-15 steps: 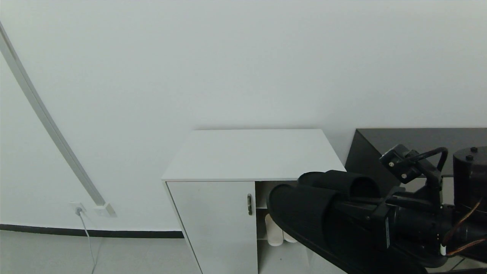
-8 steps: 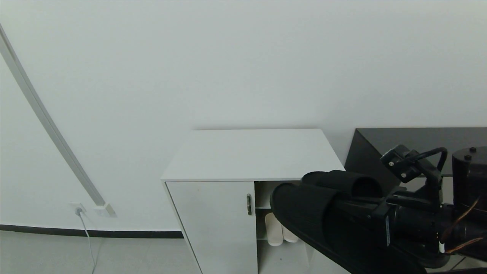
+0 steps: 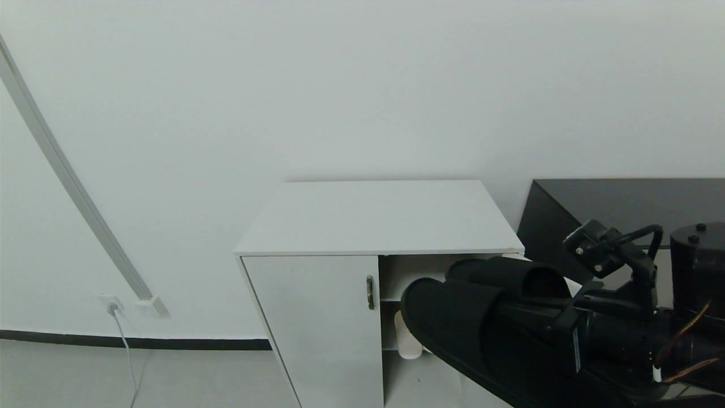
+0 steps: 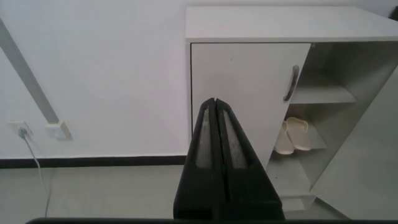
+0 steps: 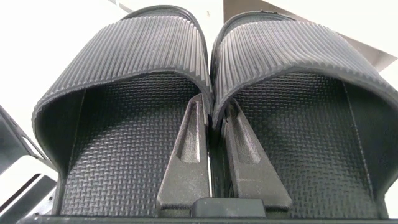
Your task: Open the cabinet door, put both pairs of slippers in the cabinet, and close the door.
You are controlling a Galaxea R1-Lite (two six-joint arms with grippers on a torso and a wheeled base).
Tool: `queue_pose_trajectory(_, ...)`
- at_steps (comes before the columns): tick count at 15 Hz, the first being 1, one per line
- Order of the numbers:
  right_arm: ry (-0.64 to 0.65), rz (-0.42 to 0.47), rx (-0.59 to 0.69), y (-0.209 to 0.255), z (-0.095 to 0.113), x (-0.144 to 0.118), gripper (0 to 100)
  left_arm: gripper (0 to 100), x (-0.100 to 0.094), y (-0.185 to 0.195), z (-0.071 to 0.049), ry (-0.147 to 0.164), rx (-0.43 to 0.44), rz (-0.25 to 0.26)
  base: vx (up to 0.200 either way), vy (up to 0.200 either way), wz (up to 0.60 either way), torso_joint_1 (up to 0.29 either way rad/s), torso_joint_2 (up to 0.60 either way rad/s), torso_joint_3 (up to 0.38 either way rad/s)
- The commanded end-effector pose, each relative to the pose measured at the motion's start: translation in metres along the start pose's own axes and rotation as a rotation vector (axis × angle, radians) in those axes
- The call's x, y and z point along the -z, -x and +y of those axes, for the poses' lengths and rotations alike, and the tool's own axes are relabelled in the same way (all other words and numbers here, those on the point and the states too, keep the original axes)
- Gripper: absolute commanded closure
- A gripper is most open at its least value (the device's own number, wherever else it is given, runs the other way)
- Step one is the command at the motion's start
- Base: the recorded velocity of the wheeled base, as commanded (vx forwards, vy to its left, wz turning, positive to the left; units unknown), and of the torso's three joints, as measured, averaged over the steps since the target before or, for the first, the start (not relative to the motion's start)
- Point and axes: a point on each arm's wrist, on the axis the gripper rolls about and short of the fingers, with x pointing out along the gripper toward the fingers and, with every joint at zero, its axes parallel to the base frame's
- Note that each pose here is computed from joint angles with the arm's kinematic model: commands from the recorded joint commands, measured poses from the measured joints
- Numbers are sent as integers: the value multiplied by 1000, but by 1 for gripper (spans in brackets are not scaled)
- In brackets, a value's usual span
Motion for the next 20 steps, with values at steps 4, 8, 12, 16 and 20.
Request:
queue_pose_trajectory(4, 0, 1, -2, 0, 0, 0, 100, 100, 0, 0, 0, 0, -1, 2, 0, 0, 0, -210, 496, 286)
queue_pose_trajectory(8, 0, 4, -4, -1, 0, 1, 100, 100, 0, 0, 0, 0, -1, 2, 0, 0, 0, -221, 547, 318)
queue_pose_trajectory(12, 0, 9, -5, -1, 0, 2, 100, 100, 0, 0, 0, 0, -1, 2, 0, 0, 0, -199, 520, 321)
queue_pose_trajectory(16, 1, 16, -10, -1, 1, 4, 100, 100, 0, 0, 0, 5, -1, 2, 0, 0, 0, -179, 502, 328)
queue_pose_trajectory(20, 3, 13, -10, 1, 2, 5, 100, 100, 0, 0, 0, 19, -11, 0, 0, 0, 0, -149, 497, 334)
